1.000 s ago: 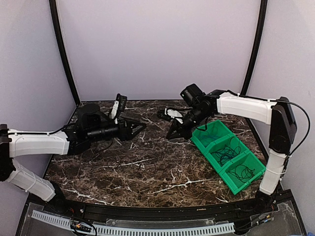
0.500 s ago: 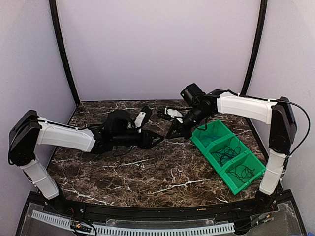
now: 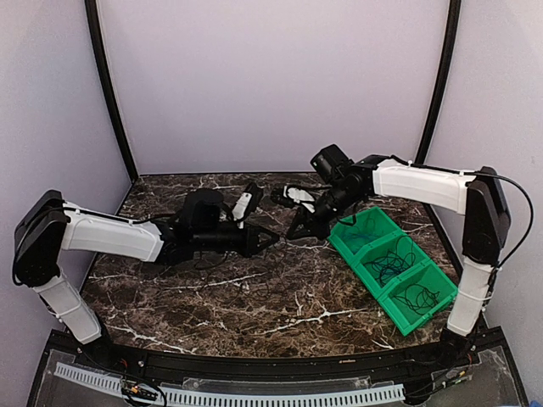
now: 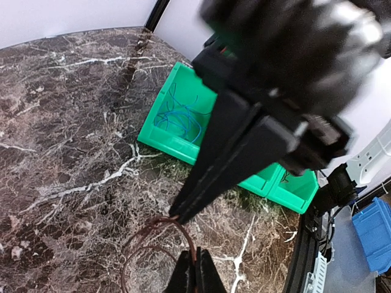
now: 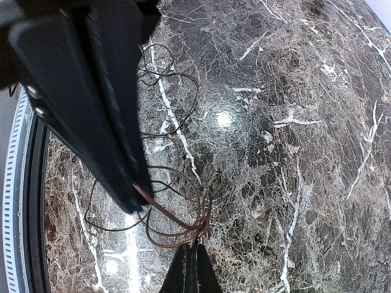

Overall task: Untangle the cables
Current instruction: Untie the untangled cable.

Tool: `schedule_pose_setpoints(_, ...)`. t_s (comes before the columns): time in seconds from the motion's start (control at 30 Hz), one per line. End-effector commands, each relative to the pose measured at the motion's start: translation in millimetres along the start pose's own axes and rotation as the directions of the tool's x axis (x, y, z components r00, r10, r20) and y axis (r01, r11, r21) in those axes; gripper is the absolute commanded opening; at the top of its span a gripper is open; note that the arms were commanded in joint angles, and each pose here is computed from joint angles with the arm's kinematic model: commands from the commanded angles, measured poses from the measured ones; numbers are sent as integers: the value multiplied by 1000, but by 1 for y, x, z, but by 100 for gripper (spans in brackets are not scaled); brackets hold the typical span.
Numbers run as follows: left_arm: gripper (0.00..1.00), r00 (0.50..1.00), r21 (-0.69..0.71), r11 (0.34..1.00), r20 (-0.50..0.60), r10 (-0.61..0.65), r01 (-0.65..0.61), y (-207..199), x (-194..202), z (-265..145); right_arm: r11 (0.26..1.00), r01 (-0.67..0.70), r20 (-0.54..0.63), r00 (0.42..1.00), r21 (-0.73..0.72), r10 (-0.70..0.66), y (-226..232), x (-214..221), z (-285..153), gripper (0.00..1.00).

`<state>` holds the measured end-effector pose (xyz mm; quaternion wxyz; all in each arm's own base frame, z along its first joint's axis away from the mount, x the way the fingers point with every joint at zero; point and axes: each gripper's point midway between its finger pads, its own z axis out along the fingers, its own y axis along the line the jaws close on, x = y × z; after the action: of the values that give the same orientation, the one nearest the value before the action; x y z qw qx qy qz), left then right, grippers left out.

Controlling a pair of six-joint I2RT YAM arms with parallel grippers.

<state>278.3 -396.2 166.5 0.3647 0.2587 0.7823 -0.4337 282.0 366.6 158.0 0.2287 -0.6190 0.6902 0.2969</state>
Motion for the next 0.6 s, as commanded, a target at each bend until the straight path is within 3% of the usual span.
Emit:
schedule_pose_setpoints(0.0, 0, 983, 55, 997, 179, 50, -61, -36, -53, -43, 998, -52, -8, 999, 30, 52, -22, 8, 7, 0)
schedule_pose_setpoints(0.33, 0, 902, -39, 990, 407, 143, -139, -57, -113, -135, 989, -123, -51, 991, 80, 127, -49, 26, 16, 0)
schedule_pose_setpoints(0.57, 0, 880, -137, 980, 436, 188, -142, -50, -121, -158, 991, -122, -29, 992, 51, 124, -44, 18, 11, 0)
